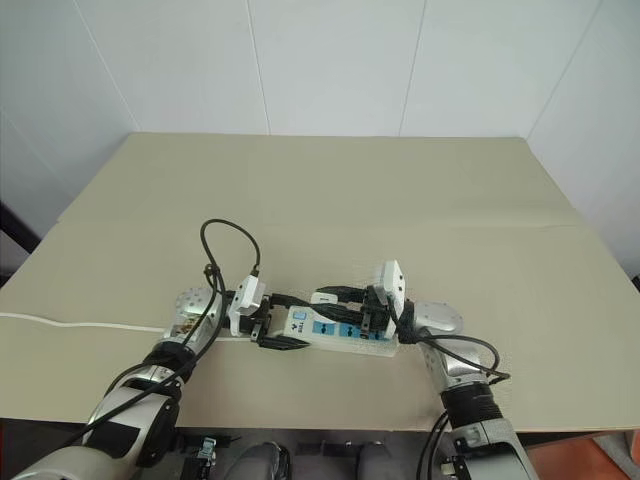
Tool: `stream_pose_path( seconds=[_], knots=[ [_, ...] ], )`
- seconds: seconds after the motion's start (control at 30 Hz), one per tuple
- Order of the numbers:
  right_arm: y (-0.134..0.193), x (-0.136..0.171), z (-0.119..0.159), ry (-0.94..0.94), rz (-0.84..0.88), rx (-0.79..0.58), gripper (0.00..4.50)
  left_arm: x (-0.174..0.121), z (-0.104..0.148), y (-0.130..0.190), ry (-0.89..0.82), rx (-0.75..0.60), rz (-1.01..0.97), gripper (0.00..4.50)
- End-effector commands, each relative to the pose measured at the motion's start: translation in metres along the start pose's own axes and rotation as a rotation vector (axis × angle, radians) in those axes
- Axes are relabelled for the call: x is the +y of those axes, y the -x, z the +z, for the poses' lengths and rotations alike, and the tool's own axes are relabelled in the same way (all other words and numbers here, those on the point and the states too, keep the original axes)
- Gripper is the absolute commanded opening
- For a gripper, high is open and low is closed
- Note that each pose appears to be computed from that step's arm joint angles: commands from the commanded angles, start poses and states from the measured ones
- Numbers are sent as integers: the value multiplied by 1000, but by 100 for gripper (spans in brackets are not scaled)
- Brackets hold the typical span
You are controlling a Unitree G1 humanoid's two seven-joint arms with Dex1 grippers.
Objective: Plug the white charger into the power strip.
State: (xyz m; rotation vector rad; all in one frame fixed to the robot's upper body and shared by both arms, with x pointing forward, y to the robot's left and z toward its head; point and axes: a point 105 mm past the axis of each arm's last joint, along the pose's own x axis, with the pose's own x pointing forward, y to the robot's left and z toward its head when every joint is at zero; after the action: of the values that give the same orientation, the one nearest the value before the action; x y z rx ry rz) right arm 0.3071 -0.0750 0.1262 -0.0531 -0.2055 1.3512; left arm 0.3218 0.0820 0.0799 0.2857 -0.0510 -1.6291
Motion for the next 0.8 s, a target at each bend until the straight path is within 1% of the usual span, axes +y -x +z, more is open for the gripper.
stream_pose_path(
  seconds=[0.03, 0.2, 0.43, 0.6, 0.8],
  knots=[
    [5, 0, -9, 1, -3, 25, 111, 6, 7, 3, -38, 16, -2, 329],
    [8, 4, -26, 7, 15, 95, 111, 4, 6, 3, -35, 14, -5, 329],
    [13, 7, -43, -24, 24, 170, 111, 3, 6, 2, -35, 11, -7, 329],
    [15, 6, -47, -31, 17, 189, 111, 4, 6, 3, -36, 12, -6, 329],
    [13, 3, -43, -52, 17, 171, 111, 4, 6, 2, -35, 12, -7, 329]
  ],
)
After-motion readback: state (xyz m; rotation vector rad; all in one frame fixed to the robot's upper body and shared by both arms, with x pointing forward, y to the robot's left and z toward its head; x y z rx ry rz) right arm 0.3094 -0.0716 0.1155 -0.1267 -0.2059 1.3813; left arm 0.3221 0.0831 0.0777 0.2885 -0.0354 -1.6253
